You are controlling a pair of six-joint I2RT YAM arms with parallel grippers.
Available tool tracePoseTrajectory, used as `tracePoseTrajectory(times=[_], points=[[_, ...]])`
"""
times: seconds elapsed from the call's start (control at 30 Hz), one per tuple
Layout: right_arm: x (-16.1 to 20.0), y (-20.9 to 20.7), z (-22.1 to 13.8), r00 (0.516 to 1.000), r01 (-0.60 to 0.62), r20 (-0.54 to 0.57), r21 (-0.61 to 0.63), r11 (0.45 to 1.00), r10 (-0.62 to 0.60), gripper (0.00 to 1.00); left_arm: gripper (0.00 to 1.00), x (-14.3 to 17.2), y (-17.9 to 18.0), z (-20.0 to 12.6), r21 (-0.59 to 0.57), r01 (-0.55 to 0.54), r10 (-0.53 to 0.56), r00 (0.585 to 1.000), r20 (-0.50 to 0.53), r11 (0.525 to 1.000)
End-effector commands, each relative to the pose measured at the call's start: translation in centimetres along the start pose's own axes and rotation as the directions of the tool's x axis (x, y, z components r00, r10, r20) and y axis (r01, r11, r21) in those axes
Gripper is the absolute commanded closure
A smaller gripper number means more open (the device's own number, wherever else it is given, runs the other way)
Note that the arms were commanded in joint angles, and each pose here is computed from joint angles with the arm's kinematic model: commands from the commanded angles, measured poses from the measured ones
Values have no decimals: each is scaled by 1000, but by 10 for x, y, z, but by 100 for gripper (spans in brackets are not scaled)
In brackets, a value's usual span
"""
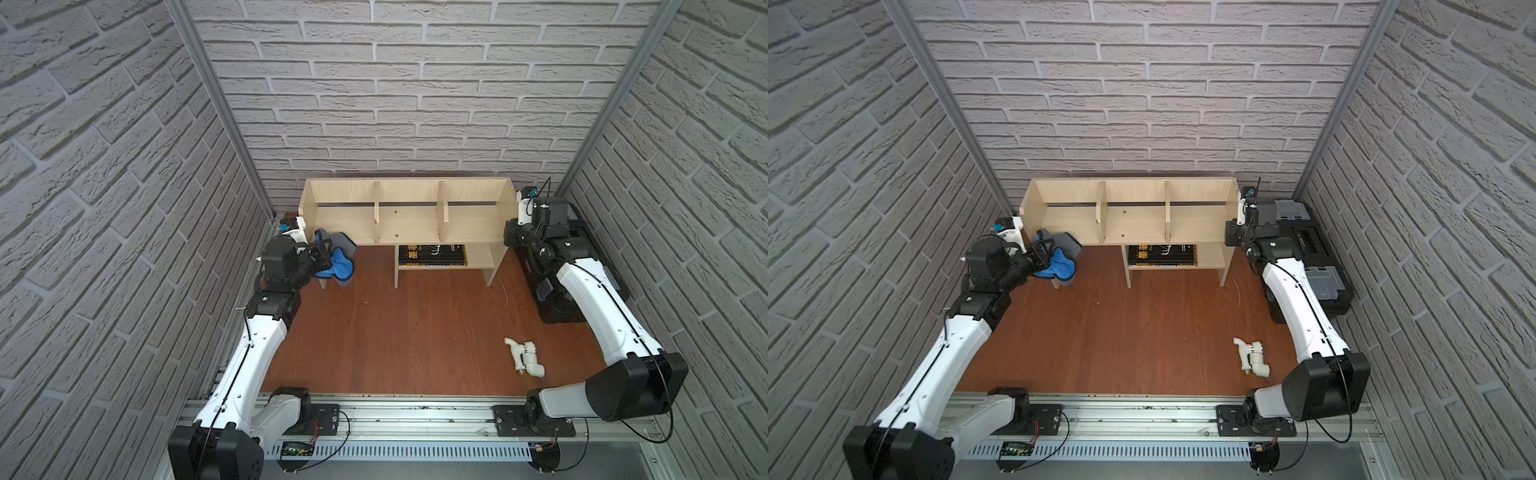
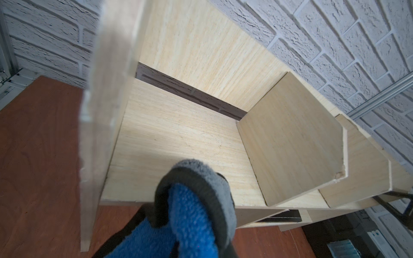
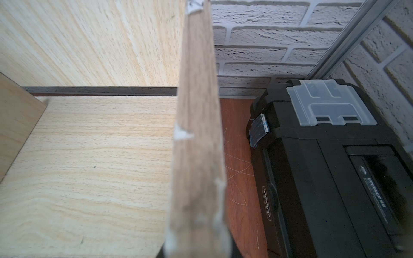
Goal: Wipe the bookshelf clean with a cloth
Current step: Wipe the dust from the shelf.
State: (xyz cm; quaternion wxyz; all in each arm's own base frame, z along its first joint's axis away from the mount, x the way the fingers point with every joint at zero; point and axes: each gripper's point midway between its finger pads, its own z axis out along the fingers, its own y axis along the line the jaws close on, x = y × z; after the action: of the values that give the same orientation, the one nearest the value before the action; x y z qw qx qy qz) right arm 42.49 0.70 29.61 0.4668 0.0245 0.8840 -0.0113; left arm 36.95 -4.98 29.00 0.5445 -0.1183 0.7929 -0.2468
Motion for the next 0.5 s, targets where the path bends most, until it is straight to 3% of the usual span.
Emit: tracePoseTrajectory(times=[0.0, 0.2, 0.47], points=[[-1, 14, -14, 999, -49, 10, -80, 996, 50, 97, 100, -18, -19, 18, 25, -53, 51, 995, 82, 998], [-4, 20, -19, 998, -54, 21, -120, 991, 57, 97, 100, 13, -58, 48, 95, -85, 81, 996, 48, 992], [-2, 23, -23, 998, -57, 25, -140, 989, 61, 97, 100, 28, -96, 85, 176, -46, 41, 999, 33, 983]])
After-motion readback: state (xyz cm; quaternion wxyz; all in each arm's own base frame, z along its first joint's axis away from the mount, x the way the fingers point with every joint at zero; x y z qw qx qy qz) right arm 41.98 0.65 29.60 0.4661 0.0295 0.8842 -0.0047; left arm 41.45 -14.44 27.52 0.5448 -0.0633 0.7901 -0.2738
